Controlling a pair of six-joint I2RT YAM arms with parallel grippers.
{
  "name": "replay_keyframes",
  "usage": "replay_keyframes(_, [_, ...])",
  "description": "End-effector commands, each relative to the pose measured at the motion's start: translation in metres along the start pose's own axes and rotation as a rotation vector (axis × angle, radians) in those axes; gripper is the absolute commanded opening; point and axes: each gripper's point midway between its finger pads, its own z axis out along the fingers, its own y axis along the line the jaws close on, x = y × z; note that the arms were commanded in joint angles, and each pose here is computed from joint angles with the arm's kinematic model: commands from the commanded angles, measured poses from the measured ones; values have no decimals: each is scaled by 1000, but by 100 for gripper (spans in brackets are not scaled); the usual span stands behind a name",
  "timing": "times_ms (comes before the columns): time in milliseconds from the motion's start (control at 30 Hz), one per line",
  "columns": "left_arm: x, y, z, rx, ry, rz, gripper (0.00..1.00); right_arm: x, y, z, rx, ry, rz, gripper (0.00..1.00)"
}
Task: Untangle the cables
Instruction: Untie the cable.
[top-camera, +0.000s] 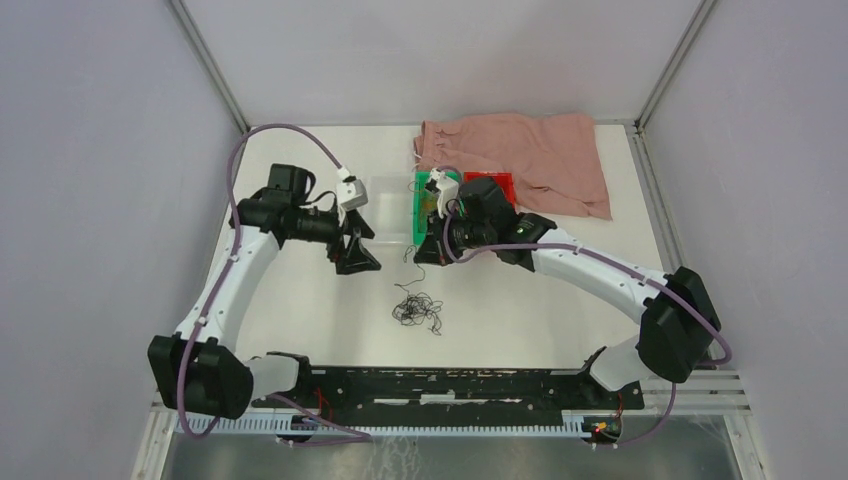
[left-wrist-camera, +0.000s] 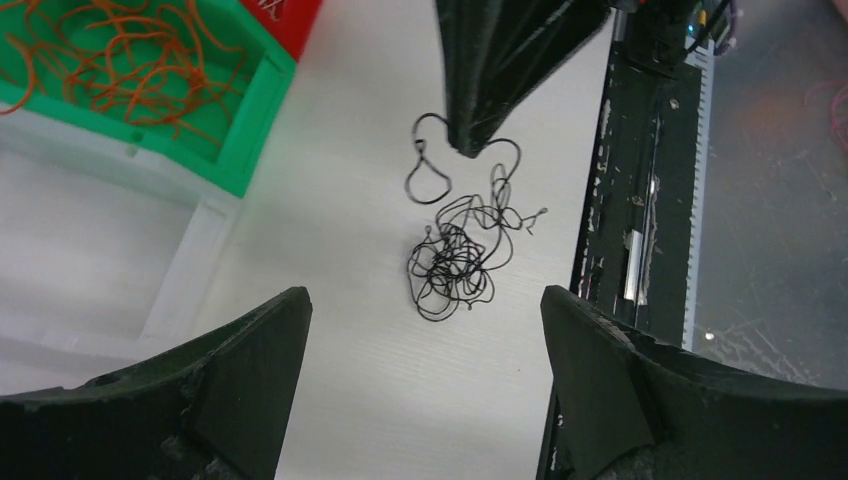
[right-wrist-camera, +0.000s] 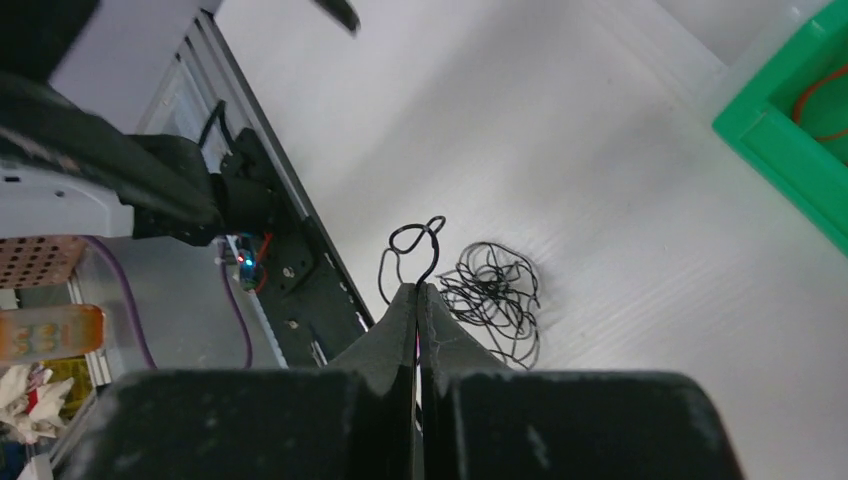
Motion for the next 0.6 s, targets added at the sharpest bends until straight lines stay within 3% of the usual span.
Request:
replay_keyframes(0, [-12,-16,7,8,-20,162,89,-58,44,-10,-129,-164,-10,0])
replay_keyframes(133, [-16,-20,9,13,-38,120,80,-71,56,-11,-157,-193,9,0])
replay_keyframes(267, [-9,-40,9,75,-48,67,81,-93,64,-22,-152,-266,18,0])
replay_keyframes(467, [-12,-44,12,-5,-150,106,86,-118,83,-33,-204,-338,76,0])
replay_keyframes(567, [-17,-45,14,-41,-214,223,86,-123,90,-36,-239,-354,107,0])
